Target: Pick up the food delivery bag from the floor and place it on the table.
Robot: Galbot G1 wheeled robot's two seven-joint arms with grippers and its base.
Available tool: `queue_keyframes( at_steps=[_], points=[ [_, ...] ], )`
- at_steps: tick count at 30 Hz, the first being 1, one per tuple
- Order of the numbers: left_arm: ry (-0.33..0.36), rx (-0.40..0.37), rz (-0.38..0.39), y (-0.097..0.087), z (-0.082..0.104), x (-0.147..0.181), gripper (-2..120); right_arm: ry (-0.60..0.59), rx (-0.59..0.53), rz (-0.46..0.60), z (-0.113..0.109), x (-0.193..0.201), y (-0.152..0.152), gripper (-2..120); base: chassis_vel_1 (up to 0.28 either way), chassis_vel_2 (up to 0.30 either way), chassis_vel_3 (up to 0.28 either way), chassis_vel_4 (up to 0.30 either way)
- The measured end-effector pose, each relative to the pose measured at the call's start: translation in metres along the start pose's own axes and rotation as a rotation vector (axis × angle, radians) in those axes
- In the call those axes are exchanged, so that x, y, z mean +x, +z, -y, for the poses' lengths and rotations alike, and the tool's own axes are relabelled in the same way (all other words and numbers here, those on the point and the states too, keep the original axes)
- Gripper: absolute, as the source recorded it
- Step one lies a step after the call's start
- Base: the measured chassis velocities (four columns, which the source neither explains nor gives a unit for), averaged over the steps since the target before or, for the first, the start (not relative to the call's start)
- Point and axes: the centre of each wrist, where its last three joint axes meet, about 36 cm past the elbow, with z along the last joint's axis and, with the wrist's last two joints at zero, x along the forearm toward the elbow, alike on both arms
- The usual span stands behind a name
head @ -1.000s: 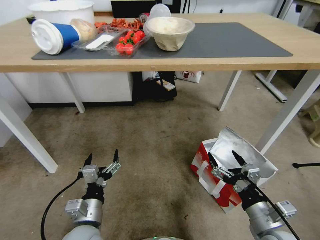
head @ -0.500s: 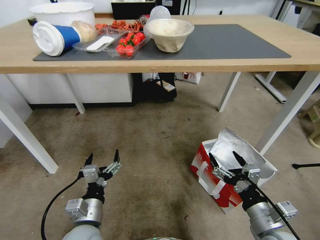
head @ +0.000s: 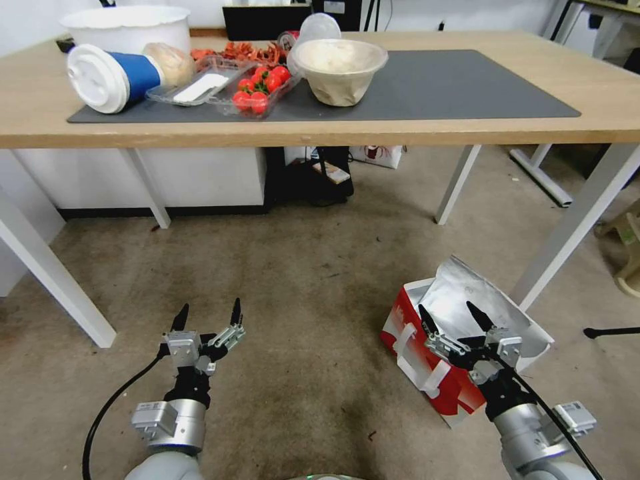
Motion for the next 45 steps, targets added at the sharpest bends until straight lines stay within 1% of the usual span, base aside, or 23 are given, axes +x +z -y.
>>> queue_keyframes(
  at_steps=[2, 4, 6, 8, 9, 12, 13, 17, 18, 21, 22, 24, 25, 27, 28, 30, 31, 33, 34, 35, 38, 42, 45],
  points=[
    [0.002, 0.001, 0.0, 0.0, 0.001, 0.0, 100, -0.001, 0.019, 0.004, 0.003, 0.0, -0.001, 100, 0.0, 0.0, 0.0, 0.0],
    [0.007, 0.008, 0.003, -0.003, 0.003, 0.002, 100, -0.002, 0.107, 0.029, 0.021, -0.001, -0.006, 100, 0.0, 0.0, 0.0, 0.0],
    [0.008, 0.008, 0.004, -0.004, 0.003, 0.002, 100, -0.002, 0.131, 0.028, 0.026, -0.001, -0.008, 100, 0.0, 0.0, 0.0, 0.0],
    [0.007, 0.01, 0.009, -0.006, 0.004, 0.003, 100, 0.004, 0.238, -0.007, 0.059, -0.002, -0.013, 100, 0.0, 0.0, 0.0, 0.0],
    [0.007, 0.01, 0.009, -0.006, 0.004, 0.003, 100, 0.004, 0.238, -0.007, 0.059, -0.002, -0.013, 100, 0.0, 0.0, 0.0, 0.0],
    [-0.023, 0.013, 0.01, -0.007, 0.005, 0.003, 100, -0.003, 0.345, -0.082, 0.106, -0.005, -0.02, 100, 0.0, 0.0, 0.0, 0.0],
    [-0.023, 0.013, 0.01, -0.007, 0.005, 0.003, 100, -0.003, 0.345, -0.082, 0.106, -0.005, -0.02, 100, 0.0, 0.0, 0.0, 0.0],
    [-0.027, 0.017, 0.006, -0.004, 0.006, 0.002, 100, -0.016, 0.411, -0.175, 0.164, -0.016, -0.019, 100, 0.0, 0.0, 0.0, 0.0],
    [-0.027, 0.017, 0.006, -0.004, 0.006, 0.002, 100, -0.016, 0.411, -0.175, 0.164, -0.016, -0.019, 100, 0.0, 0.0, 0.0, 0.0],
    [-0.025, 0.018, 0.003, -0.002, 0.007, 0.002, 100, -0.012, 0.426, -0.217, 0.191, -0.022, -0.01, 100, 0.0, 0.0, 0.0, 0.0],
    [-0.025, 0.018, 0.003, -0.002, 0.007, 0.002, 100, -0.012, 0.426, -0.217, 0.191, -0.022, -0.01, 100, 0.0, 0.0, 0.0, 0.0],
    [-0.02, 0.013, -0.003, 0.002, 0.009, 0.002, 100, -0.004, 0.43, -0.265, 0.209, -0.029, -0.007, 100, 0.0, 0.0, 0.0, 0.0],
    [-0.02, 0.013, -0.003, 0.002, 0.009, 0.002, 100, -0.004, 0.43, -0.265, 0.209, -0.029, -0.007, 100, 0.0, 0.0, 0.0, 0.0],
    [-0.014, 0.015, -0.013, 0.008, 0.014, 0.002, 100, 0.001, 0.455, -0.353, 0.239, -0.042, -0.004, 100, 0.0, 0.0, 0.0, 0.0],
    [-0.014, 0.015, -0.013, 0.008, 0.014, 0.002, 100, 0.001, 0.455, -0.353, 0.239, -0.042, -0.004, 100, 0.0, 0.0, 0.0, 0.0],
    [-0.016, 0.015, -0.02, 0.014, 0.014, 0.002, 100, -0.005, 0.47, -0.396, 0.253, -0.055, -0.004, 100, 0.0, 0.0, 0.0, 0.0],
    [-0.016, 0.015, -0.02, 0.014, 0.014, 0.002, 100, -0.005, 0.47, -0.396, 0.253, -0.055, -0.004, 100, 0.0, 0.0, 0.0, 0.0],
    [-0.019, 0.014, -0.025, 0.017, 0.014, 0.001, 100, -0.017, 0.46, -0.454, 0.259, -0.068, -0.001, 100, 0.0, 0.0, 0.0, 0.0],
    [-0.021, 0.014, -0.026, 0.019, 0.013, 0.001, 100, -0.03, 0.443, -0.484, 0.26, -0.073, 0.002, 100, 0.0, 0.0, 0.0, 0.0],
    [-0.021, 0.014, -0.026, 0.019, 0.013, 0.001, 100, -0.03, 0.443, -0.484, 0.26, -0.073, 0.002, 100, 0.0, 0.0, 0.0, 0.0],
    [-0.024, 0.014, -0.027, 0.02, 0.013, -0.002, 100, -0.081, 0.403, -0.561, 0.262, -0.084, 0.017, 100, 0.0, 0.0, 0.0, 0.0],
    [-0.029, 0.014, -0.03, 0.021, 0.013, -0.002, 100, -0.108, 0.406, -0.602, 0.267, -0.091, 0.028, 100, 0.0, 0.0, 0.0, 0.0],
    [-0.033, 0.014, -0.032, 0.021, 0.012, -0.002, 100, -0.111, 0.414, -0.606, 0.271, -0.095, 0.031, 100, 0.0, 0.0, 0.0, 0.0]
  ],
)
